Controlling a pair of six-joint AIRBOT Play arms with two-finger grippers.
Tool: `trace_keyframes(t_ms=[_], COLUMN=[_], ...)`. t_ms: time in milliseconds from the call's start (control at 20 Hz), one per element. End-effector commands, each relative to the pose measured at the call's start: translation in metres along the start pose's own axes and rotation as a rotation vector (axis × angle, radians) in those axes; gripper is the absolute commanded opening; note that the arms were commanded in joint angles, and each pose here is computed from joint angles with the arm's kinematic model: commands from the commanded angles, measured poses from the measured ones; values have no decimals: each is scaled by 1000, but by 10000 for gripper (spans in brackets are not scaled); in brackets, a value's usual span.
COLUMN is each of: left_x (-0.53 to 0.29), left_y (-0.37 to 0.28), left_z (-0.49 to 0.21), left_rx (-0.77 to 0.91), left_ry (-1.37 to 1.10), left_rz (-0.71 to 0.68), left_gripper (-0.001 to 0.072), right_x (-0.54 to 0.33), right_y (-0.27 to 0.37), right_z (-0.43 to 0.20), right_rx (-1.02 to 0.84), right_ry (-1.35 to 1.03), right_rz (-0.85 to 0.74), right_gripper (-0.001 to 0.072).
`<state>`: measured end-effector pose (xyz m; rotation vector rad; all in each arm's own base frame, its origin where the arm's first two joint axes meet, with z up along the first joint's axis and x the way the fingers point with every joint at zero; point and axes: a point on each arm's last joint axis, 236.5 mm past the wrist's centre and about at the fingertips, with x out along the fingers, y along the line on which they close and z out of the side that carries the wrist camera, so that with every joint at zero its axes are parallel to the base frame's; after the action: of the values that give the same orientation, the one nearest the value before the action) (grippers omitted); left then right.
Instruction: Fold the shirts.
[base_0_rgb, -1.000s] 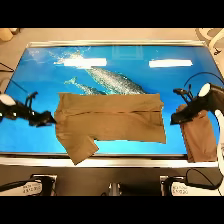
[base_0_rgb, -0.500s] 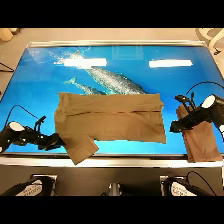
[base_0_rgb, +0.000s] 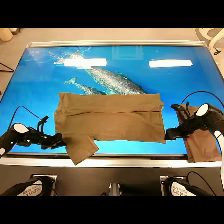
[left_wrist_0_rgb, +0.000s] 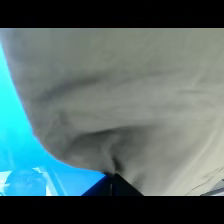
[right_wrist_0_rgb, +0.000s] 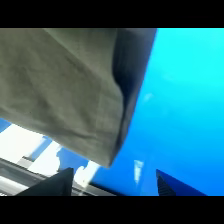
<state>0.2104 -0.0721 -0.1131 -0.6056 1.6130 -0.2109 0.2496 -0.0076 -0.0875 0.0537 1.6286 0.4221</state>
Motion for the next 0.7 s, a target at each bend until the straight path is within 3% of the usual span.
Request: trace_keyframes(t_ms=[0, 200, 300, 400, 550, 650], left_x=[1, -1, -3, -3, -3, -3], left_y=[2, 0, 0, -3, -6, -6], left_z=[2, 2, 3, 4, 5, 5], left_rx=[2, 6, 11, 8, 1, 1], left_ry=[-11, -16, -25, -29, -35, -35], left_rz=[9, 8, 8, 1, -14, -15], left_gripper=[26, 26, 26, 26, 25, 25], right_x=[20, 33, 33, 33, 33, 32], right_y=[20, 16, 13, 12, 15, 14], right_z=[-1, -3, 2, 4, 3, 4], right_rx=[56, 81, 108, 120, 121, 91], right_ry=[-31, -45, -63, -70, -65, -74], right_rz=[89, 76, 67, 63, 72, 67], right_gripper=[554, 524, 400, 328, 26, 23])
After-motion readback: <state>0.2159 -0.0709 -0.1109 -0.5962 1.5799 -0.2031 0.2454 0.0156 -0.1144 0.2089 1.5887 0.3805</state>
